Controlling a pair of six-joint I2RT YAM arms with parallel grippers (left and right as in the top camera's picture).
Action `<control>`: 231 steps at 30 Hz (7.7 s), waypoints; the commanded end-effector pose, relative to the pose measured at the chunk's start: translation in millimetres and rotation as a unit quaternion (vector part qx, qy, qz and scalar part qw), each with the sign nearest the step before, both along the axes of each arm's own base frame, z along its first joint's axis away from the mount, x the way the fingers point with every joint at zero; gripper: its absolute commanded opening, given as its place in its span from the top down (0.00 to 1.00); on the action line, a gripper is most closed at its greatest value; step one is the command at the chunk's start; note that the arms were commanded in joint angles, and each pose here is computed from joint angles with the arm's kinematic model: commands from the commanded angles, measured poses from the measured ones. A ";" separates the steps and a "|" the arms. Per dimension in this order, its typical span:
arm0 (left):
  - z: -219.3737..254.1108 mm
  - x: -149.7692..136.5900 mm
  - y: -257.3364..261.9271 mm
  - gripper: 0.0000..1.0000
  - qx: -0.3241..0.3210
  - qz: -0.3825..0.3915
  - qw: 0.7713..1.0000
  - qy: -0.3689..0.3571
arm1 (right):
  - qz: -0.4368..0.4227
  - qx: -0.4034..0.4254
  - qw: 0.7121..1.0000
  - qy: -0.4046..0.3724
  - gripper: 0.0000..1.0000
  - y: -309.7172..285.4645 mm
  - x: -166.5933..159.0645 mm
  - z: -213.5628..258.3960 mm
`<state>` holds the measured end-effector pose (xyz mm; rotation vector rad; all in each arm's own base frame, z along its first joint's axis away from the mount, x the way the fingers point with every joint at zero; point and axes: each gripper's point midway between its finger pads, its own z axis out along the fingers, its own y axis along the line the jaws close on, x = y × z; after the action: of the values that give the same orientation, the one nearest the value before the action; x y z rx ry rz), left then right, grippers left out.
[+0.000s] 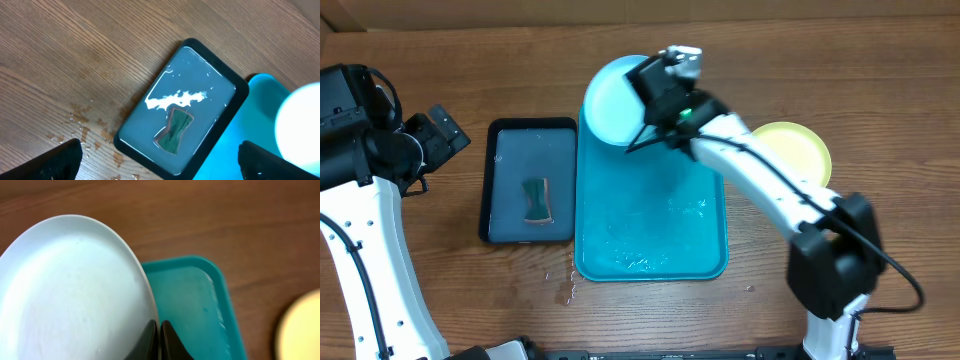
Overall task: Clean dirty plates on tray and stack at the side
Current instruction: 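Carry the white plate right toward the yellow plate stack, then lower the white plate onto the yellow plate stack with the right gripper, then adjust the white plate on the stack and open the right gripper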
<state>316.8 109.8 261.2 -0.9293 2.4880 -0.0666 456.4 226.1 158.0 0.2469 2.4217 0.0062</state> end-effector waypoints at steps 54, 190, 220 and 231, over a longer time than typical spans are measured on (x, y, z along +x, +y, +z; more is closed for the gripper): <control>6.7 0.5 1.9 0.00 0.001 0.011 1.000 -0.010 | 0.001 0.086 0.967 0.240 0.96 -53.7 -96.3 -145.6; 6.7 0.5 1.9 0.00 0.001 0.011 1.000 -0.010 | 0.220 0.109 0.953 0.176 0.00 -145.7 -69.1 -40.0; 6.7 0.5 1.9 0.00 0.001 0.011 1.000 -0.010 | 0.220 0.109 0.953 0.176 0.00 -145.7 -69.1 -40.0; 6.7 0.5 1.9 0.00 0.001 0.011 1.000 -0.010 | 0.220 0.109 0.953 0.176 0.00 -145.7 -69.1 -40.0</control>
<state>316.8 109.8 261.2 -0.9293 2.4880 -0.0666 381.4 80.5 105.6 -0.2089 2.8238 0.4724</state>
